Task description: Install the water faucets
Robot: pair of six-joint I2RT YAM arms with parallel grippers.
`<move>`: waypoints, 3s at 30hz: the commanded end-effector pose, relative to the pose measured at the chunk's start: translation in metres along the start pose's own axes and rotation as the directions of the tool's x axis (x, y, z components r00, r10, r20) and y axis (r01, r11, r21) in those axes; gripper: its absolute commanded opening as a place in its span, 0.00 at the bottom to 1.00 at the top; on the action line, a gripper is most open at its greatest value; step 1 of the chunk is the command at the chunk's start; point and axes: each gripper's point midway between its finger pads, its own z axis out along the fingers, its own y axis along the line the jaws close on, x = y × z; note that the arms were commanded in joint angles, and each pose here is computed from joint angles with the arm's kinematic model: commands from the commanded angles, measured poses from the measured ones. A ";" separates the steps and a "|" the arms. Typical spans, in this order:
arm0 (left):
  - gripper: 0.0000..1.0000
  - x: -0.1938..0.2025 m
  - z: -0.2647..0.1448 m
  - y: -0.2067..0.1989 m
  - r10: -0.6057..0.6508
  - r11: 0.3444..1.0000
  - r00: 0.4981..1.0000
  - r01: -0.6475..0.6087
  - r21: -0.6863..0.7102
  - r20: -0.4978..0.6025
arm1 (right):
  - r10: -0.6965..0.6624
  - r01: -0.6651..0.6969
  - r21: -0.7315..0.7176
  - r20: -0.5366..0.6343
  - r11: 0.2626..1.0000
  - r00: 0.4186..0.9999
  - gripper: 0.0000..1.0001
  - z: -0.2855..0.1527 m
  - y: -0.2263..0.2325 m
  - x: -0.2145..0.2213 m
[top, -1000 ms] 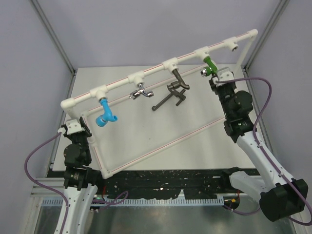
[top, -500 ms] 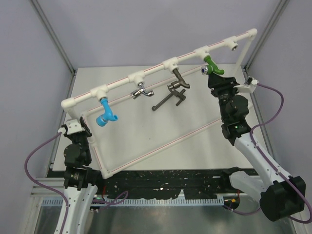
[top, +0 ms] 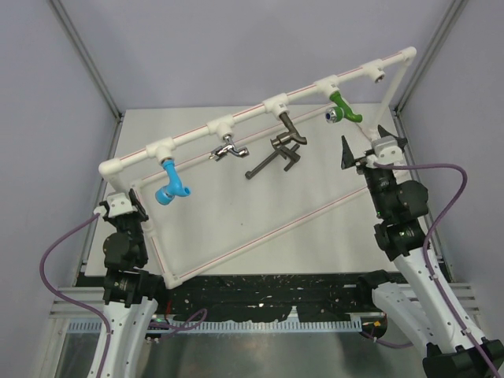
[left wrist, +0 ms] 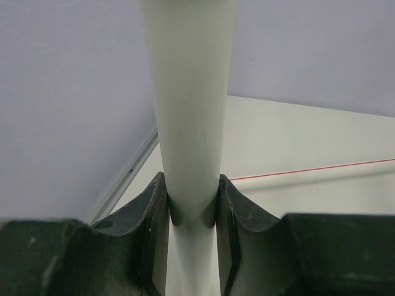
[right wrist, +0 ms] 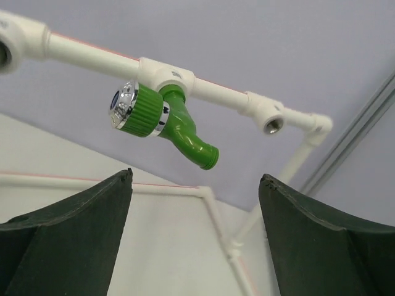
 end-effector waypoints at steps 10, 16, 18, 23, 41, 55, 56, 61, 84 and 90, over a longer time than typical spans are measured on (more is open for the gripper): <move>0.00 -0.045 -0.005 0.016 -0.020 0.998 0.989 0.029 -0.056 0.145 | -0.861 0.866 -0.152 0.118 0.477 0.495 0.91 0.056 -0.006 -0.028; 0.00 -0.046 -0.005 0.017 -0.017 0.998 0.989 0.026 -0.059 0.144 | -0.816 0.822 -0.141 0.111 0.552 0.567 0.74 0.081 -0.004 -0.024; 0.00 -0.046 -0.005 0.017 -0.017 0.998 0.989 0.026 -0.058 0.144 | -0.749 0.758 -0.133 0.119 0.639 0.652 0.63 0.085 0.000 -0.023; 0.00 -0.045 -0.005 0.016 -0.016 0.998 0.990 0.024 -0.058 0.142 | -0.416 0.435 -0.118 0.158 0.893 0.896 0.15 0.087 0.011 -0.043; 0.00 -0.048 -0.007 0.019 -0.021 0.997 0.988 0.032 -0.064 0.156 | 0.388 -0.370 -0.135 0.159 0.919 0.908 0.35 0.068 0.010 -0.074; 0.00 -0.048 0.004 0.006 -0.068 0.997 0.992 0.071 -0.025 0.103 | 0.371 -0.388 0.116 0.146 0.914 0.917 0.95 -0.062 -0.017 0.010; 0.00 -0.049 0.006 0.005 -0.070 0.997 0.993 0.072 -0.024 0.093 | 0.361 -0.378 0.124 0.137 0.918 0.922 0.96 -0.068 -0.017 0.018; 0.10 -0.055 0.017 -0.002 -0.068 0.998 0.997 0.069 -0.010 0.047 | 0.316 -0.332 0.186 0.110 0.925 0.942 0.95 -0.107 -0.023 0.043; 1.00 -0.070 -0.104 0.034 -0.248 0.966 0.963 0.238 0.097 0.108 | 0.003 -0.020 0.195 0.087 0.981 0.996 0.95 -0.148 -0.039 0.002; 1.00 -0.062 -0.109 0.040 -0.277 0.960 0.960 0.275 0.046 0.032 | 0.097 -0.118 0.221 0.106 0.968 0.990 0.96 -0.153 -0.042 0.000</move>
